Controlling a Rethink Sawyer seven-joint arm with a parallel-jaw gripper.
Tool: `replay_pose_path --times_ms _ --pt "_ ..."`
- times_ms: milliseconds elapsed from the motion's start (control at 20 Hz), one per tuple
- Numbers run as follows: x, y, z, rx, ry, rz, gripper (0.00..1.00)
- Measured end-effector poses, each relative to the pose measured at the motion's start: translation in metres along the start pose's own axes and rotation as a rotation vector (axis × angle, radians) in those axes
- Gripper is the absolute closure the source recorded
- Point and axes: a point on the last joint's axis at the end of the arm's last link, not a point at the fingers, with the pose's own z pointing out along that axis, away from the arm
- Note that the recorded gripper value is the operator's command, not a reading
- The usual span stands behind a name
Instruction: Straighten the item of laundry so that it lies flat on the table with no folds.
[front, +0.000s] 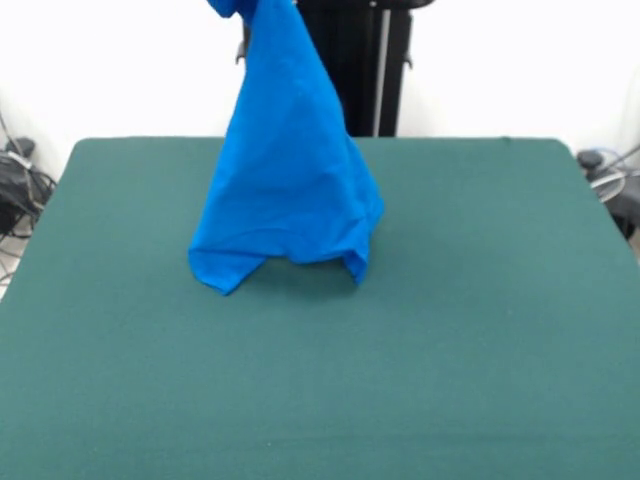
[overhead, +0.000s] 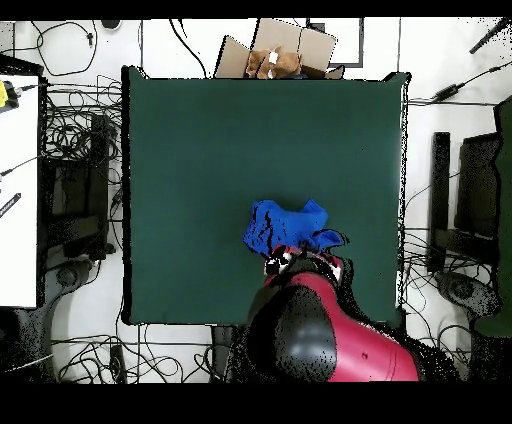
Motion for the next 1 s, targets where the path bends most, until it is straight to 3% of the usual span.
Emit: replay_pose_path --times_ms 600,850,1000 --pt "0.025 0.004 -0.037 0.004 -0.045 0.01 1.0" --pt "0.03 0.001 -0.046 0.002 -0.039 0.02 1.0" --pt "0.035 0.002 -0.055 -0.011 -0.003 0.02 1.0"
